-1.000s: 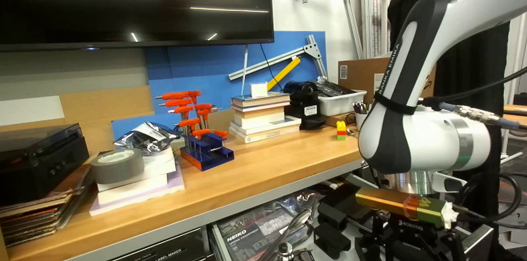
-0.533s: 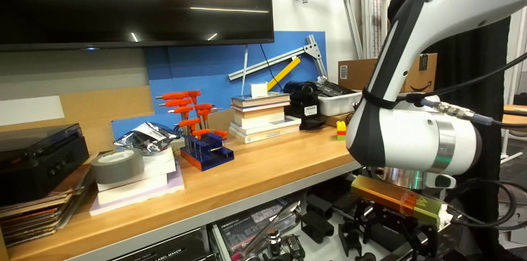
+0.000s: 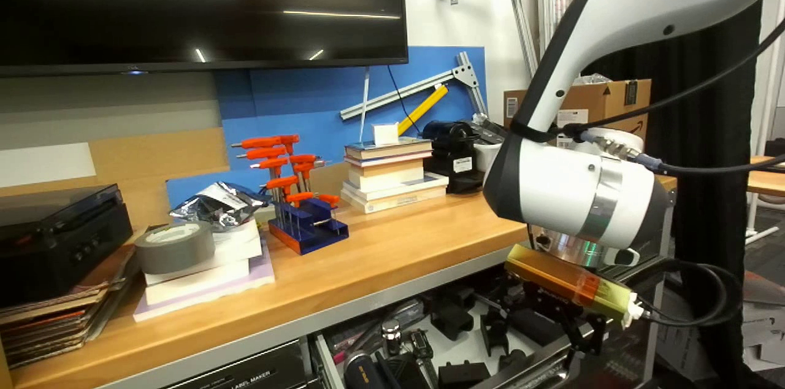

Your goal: Put the black objects inside the drawer then close the drawer.

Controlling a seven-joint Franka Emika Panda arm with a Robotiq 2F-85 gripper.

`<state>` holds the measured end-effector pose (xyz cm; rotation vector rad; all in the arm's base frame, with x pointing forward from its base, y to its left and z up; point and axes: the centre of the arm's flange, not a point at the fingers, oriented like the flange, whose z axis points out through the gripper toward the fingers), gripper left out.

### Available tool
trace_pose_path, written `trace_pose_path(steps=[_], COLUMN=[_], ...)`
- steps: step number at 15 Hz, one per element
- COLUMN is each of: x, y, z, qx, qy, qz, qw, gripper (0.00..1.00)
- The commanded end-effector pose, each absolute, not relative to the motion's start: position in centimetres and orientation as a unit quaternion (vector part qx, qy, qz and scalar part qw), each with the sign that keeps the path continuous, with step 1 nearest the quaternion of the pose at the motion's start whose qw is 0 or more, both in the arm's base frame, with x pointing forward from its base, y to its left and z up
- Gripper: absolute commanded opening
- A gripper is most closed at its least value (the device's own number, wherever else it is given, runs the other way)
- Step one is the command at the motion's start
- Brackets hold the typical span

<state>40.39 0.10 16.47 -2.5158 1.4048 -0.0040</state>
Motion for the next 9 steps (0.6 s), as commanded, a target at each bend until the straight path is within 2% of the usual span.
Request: trace_pose_path(steps=[1,3,9], x=[43.4,44.5,43.8], y=[1.8,2.8,3.3], z=[16.0,16.9,21.0], qx=[-0.883,-0.897,-0.93], qy=[0.442,0.415,0.362], qz=[-0.023,-0.025,-0.034], qw=[0.155,0.148,0.056], gripper=[1.0,1.0,1.0])
